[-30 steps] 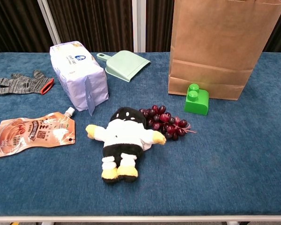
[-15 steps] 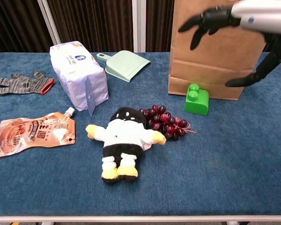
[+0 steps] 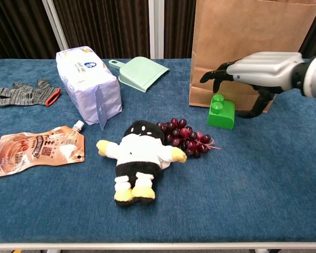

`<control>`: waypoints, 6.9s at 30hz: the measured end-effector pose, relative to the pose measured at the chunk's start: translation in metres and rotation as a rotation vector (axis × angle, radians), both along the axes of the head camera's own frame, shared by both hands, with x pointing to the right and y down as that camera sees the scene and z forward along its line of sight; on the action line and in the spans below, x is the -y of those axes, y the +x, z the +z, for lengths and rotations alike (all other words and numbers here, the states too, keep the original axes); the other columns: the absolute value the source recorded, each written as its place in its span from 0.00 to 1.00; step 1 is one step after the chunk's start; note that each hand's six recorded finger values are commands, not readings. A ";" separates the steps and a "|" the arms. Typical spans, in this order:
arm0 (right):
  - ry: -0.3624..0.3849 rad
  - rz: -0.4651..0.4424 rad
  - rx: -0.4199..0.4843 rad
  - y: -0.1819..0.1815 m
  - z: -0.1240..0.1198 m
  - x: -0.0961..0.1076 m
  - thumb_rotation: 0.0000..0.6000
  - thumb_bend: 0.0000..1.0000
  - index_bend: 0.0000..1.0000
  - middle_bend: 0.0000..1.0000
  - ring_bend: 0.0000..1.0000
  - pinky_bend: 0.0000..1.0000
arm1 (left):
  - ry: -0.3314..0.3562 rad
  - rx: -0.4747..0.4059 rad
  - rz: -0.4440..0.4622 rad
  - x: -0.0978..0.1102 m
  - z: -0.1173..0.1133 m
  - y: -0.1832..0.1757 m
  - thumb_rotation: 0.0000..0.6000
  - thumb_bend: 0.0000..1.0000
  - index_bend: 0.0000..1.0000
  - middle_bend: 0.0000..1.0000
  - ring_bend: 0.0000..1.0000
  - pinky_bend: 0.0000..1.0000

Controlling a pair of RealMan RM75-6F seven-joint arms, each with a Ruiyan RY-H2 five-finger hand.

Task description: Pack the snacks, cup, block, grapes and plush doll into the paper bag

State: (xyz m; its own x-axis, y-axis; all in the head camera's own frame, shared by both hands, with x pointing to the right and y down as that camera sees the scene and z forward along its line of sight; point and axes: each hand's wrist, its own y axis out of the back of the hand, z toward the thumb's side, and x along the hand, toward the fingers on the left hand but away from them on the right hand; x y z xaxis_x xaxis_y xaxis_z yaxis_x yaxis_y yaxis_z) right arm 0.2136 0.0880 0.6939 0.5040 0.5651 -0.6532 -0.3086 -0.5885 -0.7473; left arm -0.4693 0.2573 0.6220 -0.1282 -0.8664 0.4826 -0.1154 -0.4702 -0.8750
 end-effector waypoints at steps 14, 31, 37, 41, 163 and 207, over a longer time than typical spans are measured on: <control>-0.035 -0.033 -0.056 -0.017 0.036 -0.003 1.00 0.25 0.06 0.20 0.00 0.09 | -0.014 -0.006 -0.017 -0.004 0.005 -0.005 1.00 0.12 0.27 0.16 0.11 0.13; -0.082 -0.033 -0.055 0.015 0.010 -0.046 1.00 0.25 0.06 0.28 0.10 0.10 | -0.012 -0.017 -0.007 -0.003 0.008 -0.003 1.00 0.12 0.27 0.16 0.11 0.13; -0.076 0.003 -0.036 0.034 -0.014 -0.056 1.00 0.19 0.06 0.26 0.08 0.10 | -0.006 -0.020 -0.001 -0.002 0.007 -0.001 1.00 0.12 0.27 0.16 0.11 0.13; -0.003 0.054 -0.005 0.035 -0.020 -0.039 1.00 0.15 0.03 0.21 0.03 0.10 | -0.003 -0.019 -0.001 -0.002 0.006 0.000 1.00 0.12 0.27 0.16 0.11 0.13; 0.347 0.528 0.292 0.067 -0.122 0.110 1.00 0.21 0.00 0.10 0.00 0.08 | -0.015 -0.018 0.002 -0.001 0.004 0.000 1.00 0.12 0.27 0.16 0.11 0.13; -0.014 0.013 0.239 -0.046 -0.027 -0.034 1.00 0.11 0.07 0.20 0.05 0.22 | -0.022 -0.018 -0.008 -0.004 0.006 -0.003 1.00 0.12 0.27 0.16 0.11 0.13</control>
